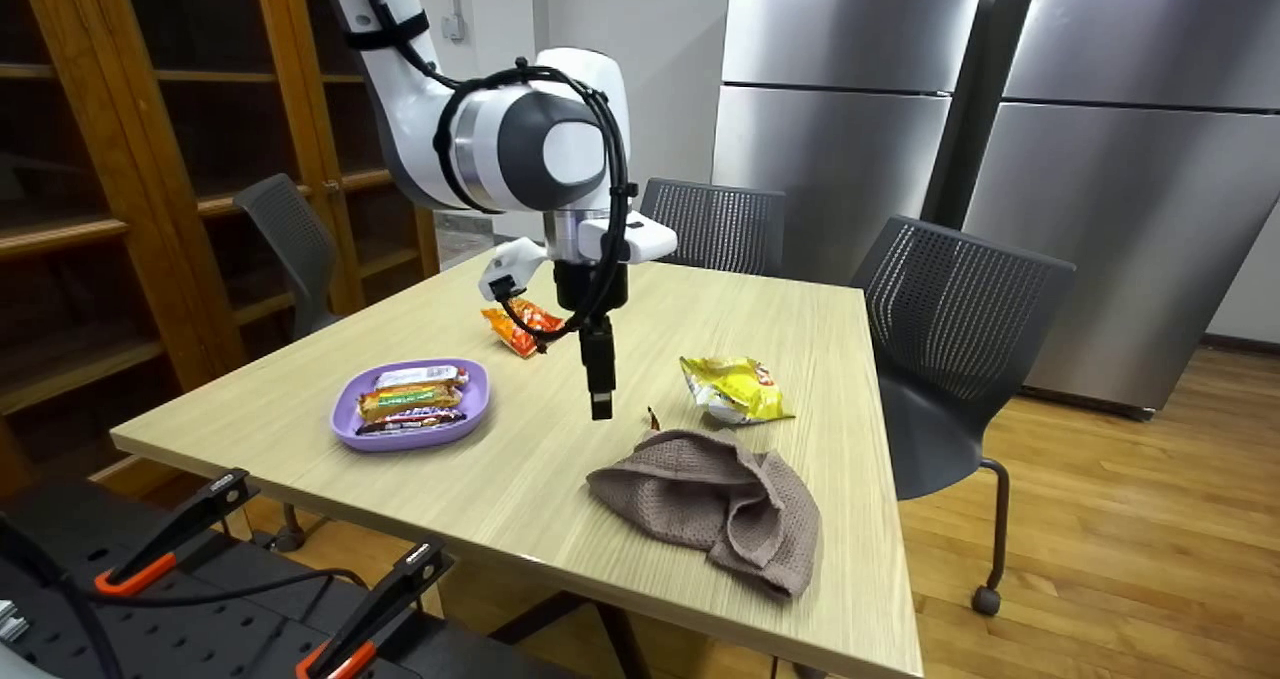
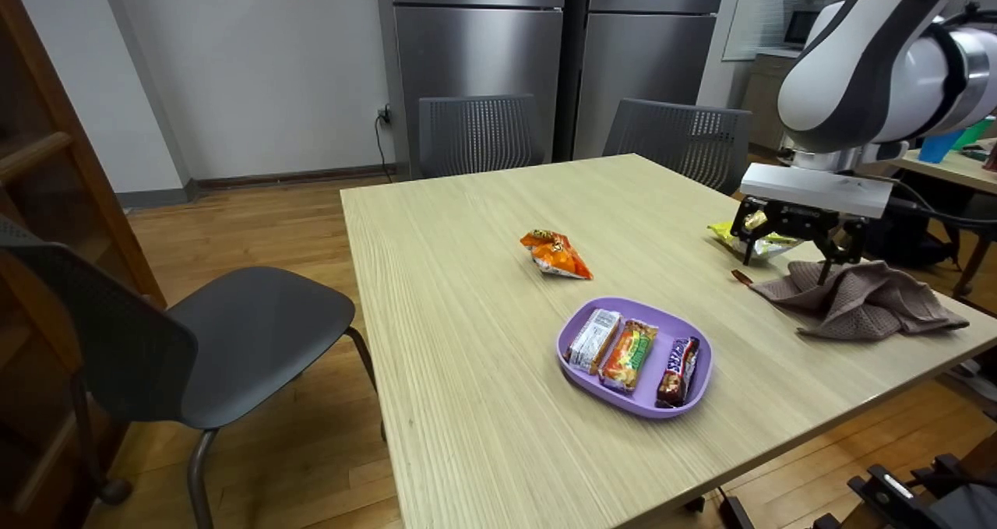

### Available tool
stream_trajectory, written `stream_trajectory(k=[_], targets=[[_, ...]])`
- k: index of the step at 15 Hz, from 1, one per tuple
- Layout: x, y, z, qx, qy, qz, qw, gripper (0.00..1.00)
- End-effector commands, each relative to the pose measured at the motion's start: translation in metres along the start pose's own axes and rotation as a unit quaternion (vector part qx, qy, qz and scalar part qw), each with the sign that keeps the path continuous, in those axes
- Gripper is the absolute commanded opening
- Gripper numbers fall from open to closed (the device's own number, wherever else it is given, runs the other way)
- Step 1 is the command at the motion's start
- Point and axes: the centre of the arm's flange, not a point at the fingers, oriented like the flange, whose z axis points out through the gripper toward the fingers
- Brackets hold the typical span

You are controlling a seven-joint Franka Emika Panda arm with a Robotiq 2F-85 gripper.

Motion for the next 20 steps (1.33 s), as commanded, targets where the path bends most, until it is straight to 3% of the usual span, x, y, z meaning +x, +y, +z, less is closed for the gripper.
stream_trajectory(k=[1, 11, 20], targets=[[0.009, 0.020, -0.009, 0.006, -0.003, -0.009, 0.9999, 1.00], [0.030, 0.075, -0.001, 0.000, 0.001, 0.005, 1.0000, 1.00], [0.051, 0.130, 0.025, 0.052, -0.035, -0.015, 0.9979, 1.00]])
